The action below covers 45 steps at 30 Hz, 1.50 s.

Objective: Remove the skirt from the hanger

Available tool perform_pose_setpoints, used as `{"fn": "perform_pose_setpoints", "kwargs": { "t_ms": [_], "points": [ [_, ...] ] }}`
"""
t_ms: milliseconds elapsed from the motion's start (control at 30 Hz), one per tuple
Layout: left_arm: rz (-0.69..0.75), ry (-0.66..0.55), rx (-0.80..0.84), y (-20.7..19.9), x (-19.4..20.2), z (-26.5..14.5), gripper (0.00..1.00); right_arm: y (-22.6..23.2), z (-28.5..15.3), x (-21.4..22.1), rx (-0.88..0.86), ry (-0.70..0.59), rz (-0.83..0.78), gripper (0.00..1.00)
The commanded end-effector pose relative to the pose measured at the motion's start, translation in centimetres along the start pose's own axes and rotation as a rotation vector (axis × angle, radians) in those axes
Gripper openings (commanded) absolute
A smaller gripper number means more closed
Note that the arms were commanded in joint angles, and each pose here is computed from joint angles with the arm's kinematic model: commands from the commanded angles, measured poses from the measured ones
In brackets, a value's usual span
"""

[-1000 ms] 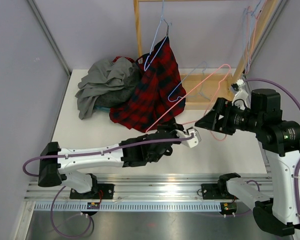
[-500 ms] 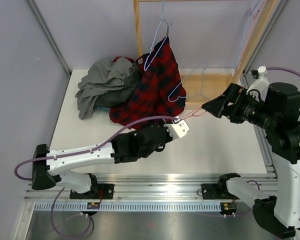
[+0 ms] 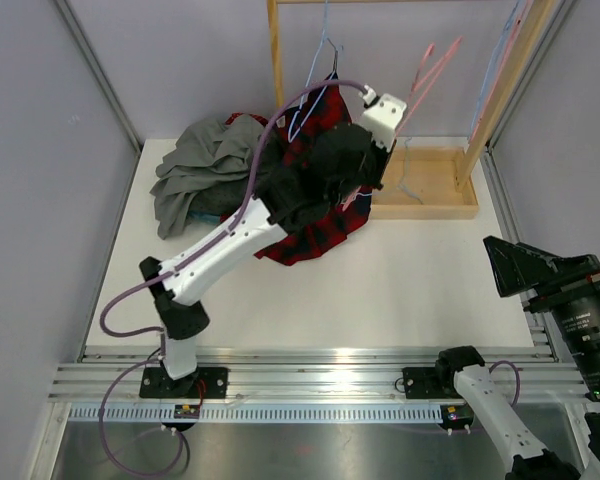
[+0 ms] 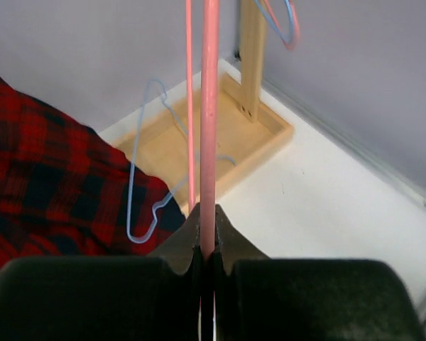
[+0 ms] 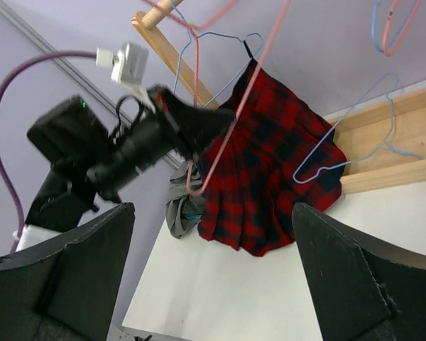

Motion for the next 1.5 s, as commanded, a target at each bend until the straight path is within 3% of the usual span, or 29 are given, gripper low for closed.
{"fn": "perform_pose_setpoints", "kwargs": {
  "t_ms": [0, 67, 267, 567, 900, 1133, 1300, 1467],
  "points": [
    [-0.101, 0.036, -0.034, 3.1, -0.4, 3.9, 0.0, -1.3, 0.4, 0.0, 0.046, -0.047, 0.043, 1.0],
    [-0.148, -0.037, -0.07, 5.2, -2.7, 4.3, 0.0, -1.5, 0.2, 0.5, 0.053, -0.022, 0.045, 1.0],
    [-0.292, -0.12, -0.188, 11.7, -1.1, 8.0, 0.0, -2.3, -0.2, 2.2, 0.055, 0.045, 0.075, 0.99],
    [-0.281, -0.346, -0.266, 15.6, -5.2, 9.0, 0.0, -4.3, 0.6, 4.3, 0.091, 0.099, 0.099, 0.99],
    [-0.464, -0.408, -0.178, 19.6, -2.8, 12.5, 0.0, -5.2, 1.4, 5.5, 0.104, 0.129, 0.134, 0.99],
    [-0.588, -0.518, -0.158, 24.4, -3.1, 12.1, 0.0, -7.0, 1.9, 7.2, 0.146, 0.168, 0.16, 0.99],
    [-0.592, -0.542, -0.151, 24.6, -3.5, 12.1, 0.0, -8.0, 2.6, 8.1, 0.169, 0.189, 0.169, 0.98],
    [-0.599, -0.443, -0.073, 22.3, -1.9, 12.9, 0.0, -8.0, 3.0, 8.3, 0.166, 0.205, 0.162, 0.98]
  ]
}}
Point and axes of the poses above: each gripper's point midway between its finger pads, its own z axis out along the fingers, its own y axis along the line the jaws close on, x = y × z, the point moved 4 cm from there along -z, back along the fingers, and after that the axes turned 13 degrees about z, right-handed, at the moved point
